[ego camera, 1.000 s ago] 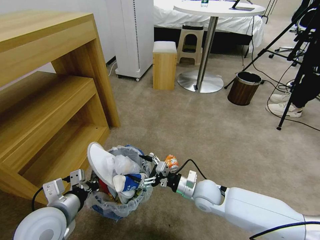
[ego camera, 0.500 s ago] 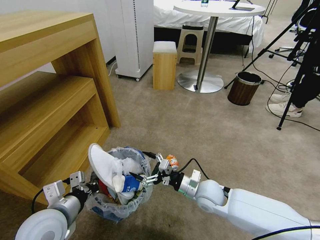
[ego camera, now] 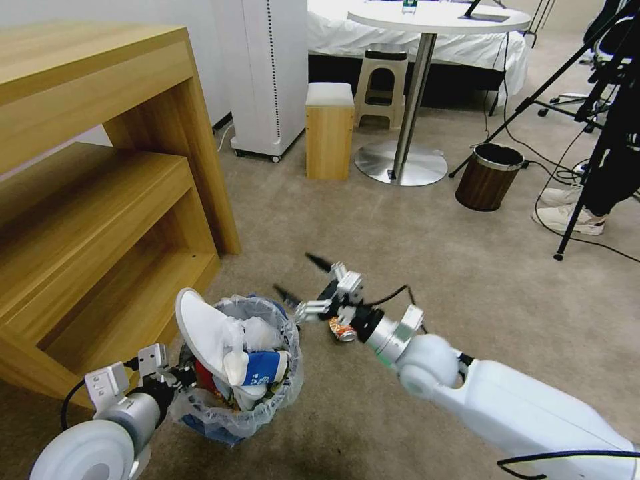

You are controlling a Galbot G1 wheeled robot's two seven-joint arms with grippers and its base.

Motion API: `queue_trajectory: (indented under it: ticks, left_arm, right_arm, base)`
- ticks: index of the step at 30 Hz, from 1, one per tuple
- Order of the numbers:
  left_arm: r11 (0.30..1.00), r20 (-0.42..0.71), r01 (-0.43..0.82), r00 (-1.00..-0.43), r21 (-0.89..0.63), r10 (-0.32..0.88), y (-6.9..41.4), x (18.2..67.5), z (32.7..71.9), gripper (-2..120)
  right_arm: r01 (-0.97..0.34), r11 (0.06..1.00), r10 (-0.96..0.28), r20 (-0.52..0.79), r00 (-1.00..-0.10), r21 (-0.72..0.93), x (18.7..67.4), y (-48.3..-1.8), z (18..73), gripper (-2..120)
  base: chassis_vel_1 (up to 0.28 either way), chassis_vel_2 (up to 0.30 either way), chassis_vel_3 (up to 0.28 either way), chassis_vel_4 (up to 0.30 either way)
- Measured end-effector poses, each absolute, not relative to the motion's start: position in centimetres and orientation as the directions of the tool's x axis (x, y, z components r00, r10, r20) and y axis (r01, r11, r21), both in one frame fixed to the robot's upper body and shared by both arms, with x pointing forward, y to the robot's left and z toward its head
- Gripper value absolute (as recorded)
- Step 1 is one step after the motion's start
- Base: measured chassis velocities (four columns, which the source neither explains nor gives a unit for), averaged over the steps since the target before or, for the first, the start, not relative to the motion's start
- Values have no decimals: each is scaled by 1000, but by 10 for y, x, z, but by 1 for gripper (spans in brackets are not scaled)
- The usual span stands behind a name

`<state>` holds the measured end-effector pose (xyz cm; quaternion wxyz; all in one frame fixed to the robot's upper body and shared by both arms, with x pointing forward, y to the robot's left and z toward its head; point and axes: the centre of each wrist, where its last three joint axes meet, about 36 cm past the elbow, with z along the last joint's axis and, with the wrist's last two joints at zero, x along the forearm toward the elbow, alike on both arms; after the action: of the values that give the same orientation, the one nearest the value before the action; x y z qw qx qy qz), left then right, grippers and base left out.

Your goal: Pick up the trash bin and place the garbage on the floor into it.

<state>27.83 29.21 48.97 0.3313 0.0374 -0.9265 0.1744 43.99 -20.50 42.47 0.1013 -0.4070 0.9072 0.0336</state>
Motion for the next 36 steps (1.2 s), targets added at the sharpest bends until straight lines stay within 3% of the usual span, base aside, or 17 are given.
queue_trajectory:
  ticks: [4,11,22,36]
  left_arm:
    - [934,621,-182,-782,-309,53,291,280,487,0]
    - [931,614,-175,-786,-319,63,289,281,485,0]
    - [928,607,-169,-791,-331,72,289,279,483,0]
    - [932,599,-149,-796,-331,86,289,281,482,0]
  right_arm:
    - [-619,783,-621,-113,-776,-60,437,-259,409,100]
    - [-517,828,-523,35,-852,-217,425,-318,375,100]
    - [-492,819,-448,206,-870,-295,422,-344,302,100]
    - [-510,781,-420,302,-856,-361,447,-370,290,100]
  base:
    - [0,0,0,0]
    - [0,0,0,0]
    - [0,0,0,0]
    - [0,0,0,0]
